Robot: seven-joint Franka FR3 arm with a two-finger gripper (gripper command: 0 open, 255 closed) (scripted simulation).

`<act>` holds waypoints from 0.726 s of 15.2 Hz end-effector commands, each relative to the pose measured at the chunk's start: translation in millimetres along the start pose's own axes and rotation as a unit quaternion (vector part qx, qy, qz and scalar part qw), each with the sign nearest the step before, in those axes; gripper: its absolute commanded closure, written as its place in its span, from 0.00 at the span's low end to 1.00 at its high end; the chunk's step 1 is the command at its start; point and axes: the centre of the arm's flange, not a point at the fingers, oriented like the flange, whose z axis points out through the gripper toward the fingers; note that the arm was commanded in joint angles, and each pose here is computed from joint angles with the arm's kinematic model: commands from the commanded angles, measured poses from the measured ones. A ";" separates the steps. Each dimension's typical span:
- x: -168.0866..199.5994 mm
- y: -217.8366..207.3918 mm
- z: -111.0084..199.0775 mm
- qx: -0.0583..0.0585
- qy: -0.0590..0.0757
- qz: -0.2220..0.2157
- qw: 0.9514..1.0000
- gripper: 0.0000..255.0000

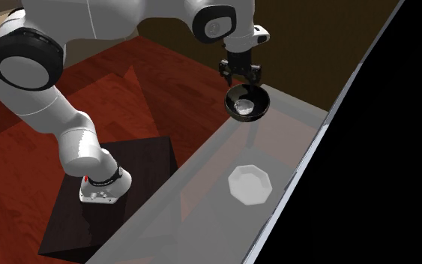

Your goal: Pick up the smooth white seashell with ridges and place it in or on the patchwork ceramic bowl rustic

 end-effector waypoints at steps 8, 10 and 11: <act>0.0 0.0 -50.0 0.000 0.000 0.000 1.000 0.00; 0.0 0.0 -50.0 0.000 0.000 0.000 1.000 0.00; 0.0 0.0 -50.0 0.000 0.000 0.000 1.000 0.00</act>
